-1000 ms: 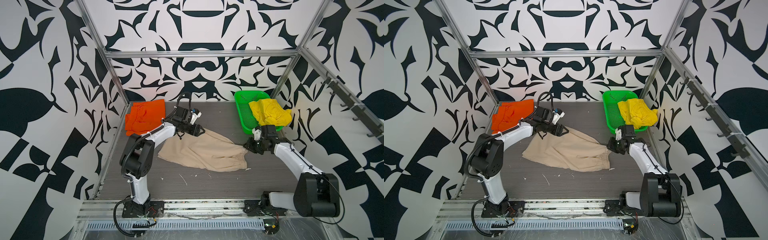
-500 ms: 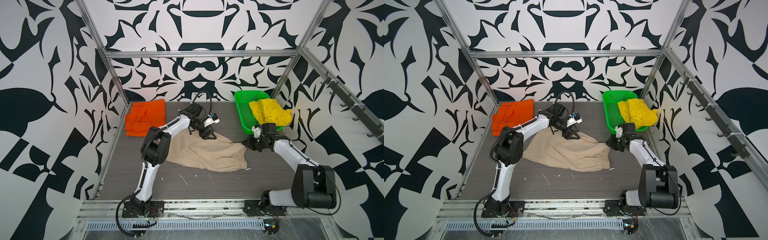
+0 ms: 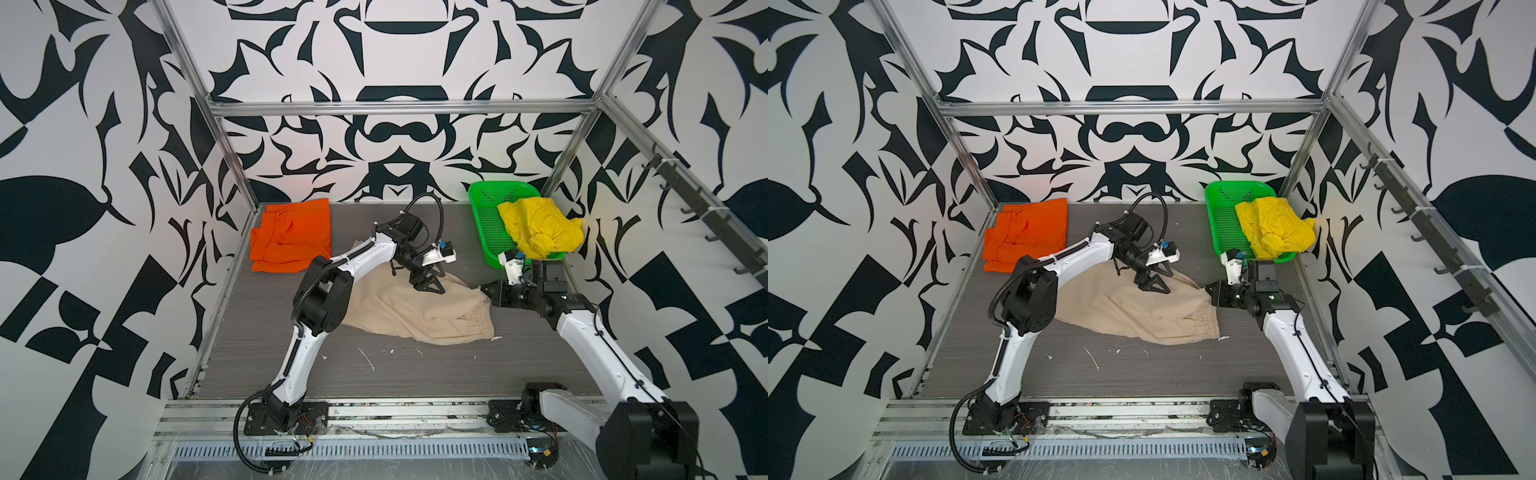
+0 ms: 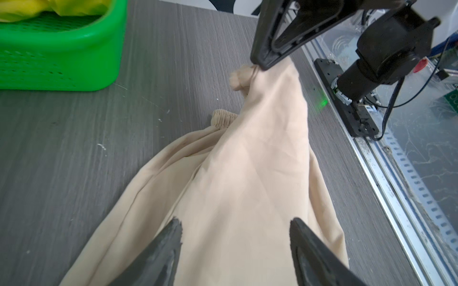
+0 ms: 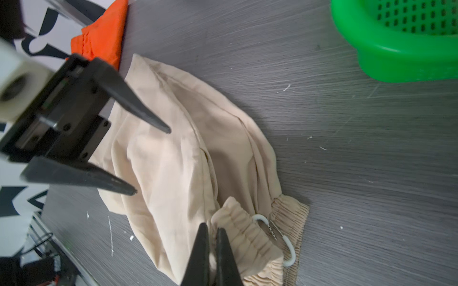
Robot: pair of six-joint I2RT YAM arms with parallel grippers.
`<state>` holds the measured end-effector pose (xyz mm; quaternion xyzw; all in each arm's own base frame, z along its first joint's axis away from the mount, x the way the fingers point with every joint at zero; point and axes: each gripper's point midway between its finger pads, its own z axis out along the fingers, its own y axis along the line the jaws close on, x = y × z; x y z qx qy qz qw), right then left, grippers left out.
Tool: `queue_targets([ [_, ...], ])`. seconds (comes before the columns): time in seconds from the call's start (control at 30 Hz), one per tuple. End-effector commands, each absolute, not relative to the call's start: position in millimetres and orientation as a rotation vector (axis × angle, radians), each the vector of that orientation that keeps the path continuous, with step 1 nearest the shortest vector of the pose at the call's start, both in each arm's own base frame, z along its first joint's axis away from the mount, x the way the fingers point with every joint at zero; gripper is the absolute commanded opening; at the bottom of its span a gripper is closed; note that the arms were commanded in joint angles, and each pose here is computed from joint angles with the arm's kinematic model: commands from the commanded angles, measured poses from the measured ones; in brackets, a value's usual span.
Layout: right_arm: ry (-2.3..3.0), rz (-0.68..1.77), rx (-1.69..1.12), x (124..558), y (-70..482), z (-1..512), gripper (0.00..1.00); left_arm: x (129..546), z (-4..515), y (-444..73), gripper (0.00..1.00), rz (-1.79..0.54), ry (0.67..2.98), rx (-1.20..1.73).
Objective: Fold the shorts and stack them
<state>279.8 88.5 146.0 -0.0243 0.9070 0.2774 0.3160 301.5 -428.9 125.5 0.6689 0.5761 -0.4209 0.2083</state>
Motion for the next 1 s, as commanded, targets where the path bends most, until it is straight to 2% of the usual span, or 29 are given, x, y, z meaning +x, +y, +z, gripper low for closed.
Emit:
queue_targets([
  [0.0, 2.320, 0.702, -0.198, 275.9, 93.5, 150.8, 0.00, 289.4, 112.3, -433.5, 0.72, -1.167, 1.585, 1.941],
  [0.43, 2.294, 0.706, -0.253, 272.8, 97.6, 154.4, 0.00, 304.8, 92.0, -453.8, 0.72, -1.090, 1.562, 1.942],
  [0.57, 2.282, 0.716, -0.283, 270.3, 100.3, 156.8, 0.00, 310.0, 96.9, -458.5, 0.78, -1.076, 1.537, 1.919],
  [0.7, 2.274, 0.711, -0.299, 270.3, 100.7, 158.7, 0.00, 308.8, 96.0, -460.5, 0.79, -1.095, 1.526, 1.930],
  [0.9, 2.264, 0.718, -0.307, 272.4, 102.0, 161.0, 0.00, 300.6, 75.8, -453.0, 0.74, -1.110, 1.548, 2.005],
  [0.97, 2.261, 0.714, -0.310, 272.7, 102.0, 161.6, 0.00, 298.8, 73.4, -451.2, 0.69, -1.111, 1.544, 2.019],
])
